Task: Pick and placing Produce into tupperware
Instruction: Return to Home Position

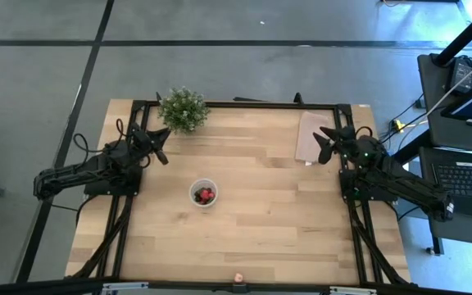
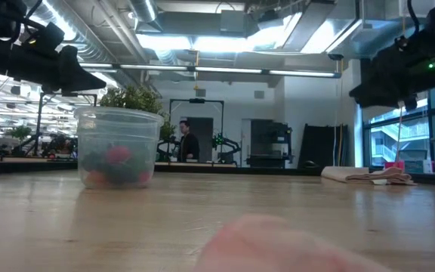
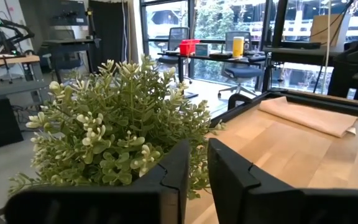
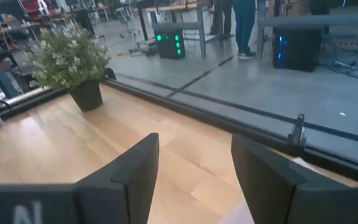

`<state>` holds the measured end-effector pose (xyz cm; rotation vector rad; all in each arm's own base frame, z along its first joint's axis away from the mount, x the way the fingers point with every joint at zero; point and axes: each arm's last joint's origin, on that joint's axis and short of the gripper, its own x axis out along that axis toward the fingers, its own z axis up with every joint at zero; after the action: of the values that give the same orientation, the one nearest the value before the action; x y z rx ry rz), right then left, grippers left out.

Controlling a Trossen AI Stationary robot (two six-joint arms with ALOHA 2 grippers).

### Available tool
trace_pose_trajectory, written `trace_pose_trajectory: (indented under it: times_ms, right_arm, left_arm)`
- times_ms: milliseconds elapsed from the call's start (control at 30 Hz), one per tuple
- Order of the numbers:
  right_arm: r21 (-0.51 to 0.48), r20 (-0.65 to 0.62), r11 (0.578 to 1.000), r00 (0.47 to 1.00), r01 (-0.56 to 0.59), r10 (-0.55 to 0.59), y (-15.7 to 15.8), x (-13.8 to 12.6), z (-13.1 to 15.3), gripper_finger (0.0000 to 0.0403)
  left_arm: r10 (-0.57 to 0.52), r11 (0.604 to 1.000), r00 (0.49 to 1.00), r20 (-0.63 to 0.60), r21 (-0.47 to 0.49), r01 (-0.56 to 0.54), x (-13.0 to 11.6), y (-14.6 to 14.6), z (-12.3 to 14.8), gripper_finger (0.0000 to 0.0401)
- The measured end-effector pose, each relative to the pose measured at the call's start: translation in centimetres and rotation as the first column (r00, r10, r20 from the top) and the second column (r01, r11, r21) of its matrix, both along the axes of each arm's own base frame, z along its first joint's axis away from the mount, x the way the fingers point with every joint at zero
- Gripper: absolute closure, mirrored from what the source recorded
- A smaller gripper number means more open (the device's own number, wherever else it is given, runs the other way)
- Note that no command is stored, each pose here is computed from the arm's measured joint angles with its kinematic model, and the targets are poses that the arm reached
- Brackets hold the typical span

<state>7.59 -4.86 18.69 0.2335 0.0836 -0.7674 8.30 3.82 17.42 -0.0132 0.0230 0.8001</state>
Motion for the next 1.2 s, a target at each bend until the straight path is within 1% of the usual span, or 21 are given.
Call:
trace_pose_trajectory:
  times_ms: [167, 233, 333, 367, 500, 1200]
  right_arm:
    - [-0.013, 0.023, 1.0, 1.0, 0.0, 0.0, -0.1, 0.2, -0.1, 0.0199]
    - [-0.039, 0.068, 0.999, 0.998, 0.0, 0.003, -0.3, 0.5, -0.8, 0.0199]
    - [-0.104, 0.102, 0.994, 0.994, -0.015, 0.025, -0.4, 0.9, -1.7, 0.0199]
    - [-0.112, 0.112, 0.994, 0.993, -0.015, 0.028, -0.4, 1.0, -1.9, 0.0198]
    - [-0.127, 0.087, 0.992, 0.996, -0.019, 0.03, -0.4, 1.0, -2.1, 0.0198]
    - [-0.127, 0.08, 0.992, 0.996, -0.014, 0.024, -0.4, 1.1, -2.2, 0.0198]
  left_arm:
    - [0.001, 1.0, 1.0, -0.001, 0.0, -0.001, 0.0, 0.0, 0.0, 0.0339]
    - [0.002, 1.0, 1.0, -0.001, 0.001, -0.002, 0.0, 0.0, 0.0, 0.0335]
    - [0.002, 1.0, 1.0, -0.002, 0.001, -0.002, 0.0, 0.0, 0.0, 0.033]
    - [0.002, 1.0, 1.0, -0.002, 0.0, -0.002, 0.0, 0.0, 0.0, 0.0328]
    - [0.002, 1.0, 1.0, -0.003, 0.001, -0.002, 0.0, 0.0, 0.0, 0.032]
    - [0.003, 1.0, 1.0, -0.002, 0.001, -0.003, 0.0, 0.0, 0.0, 0.029]
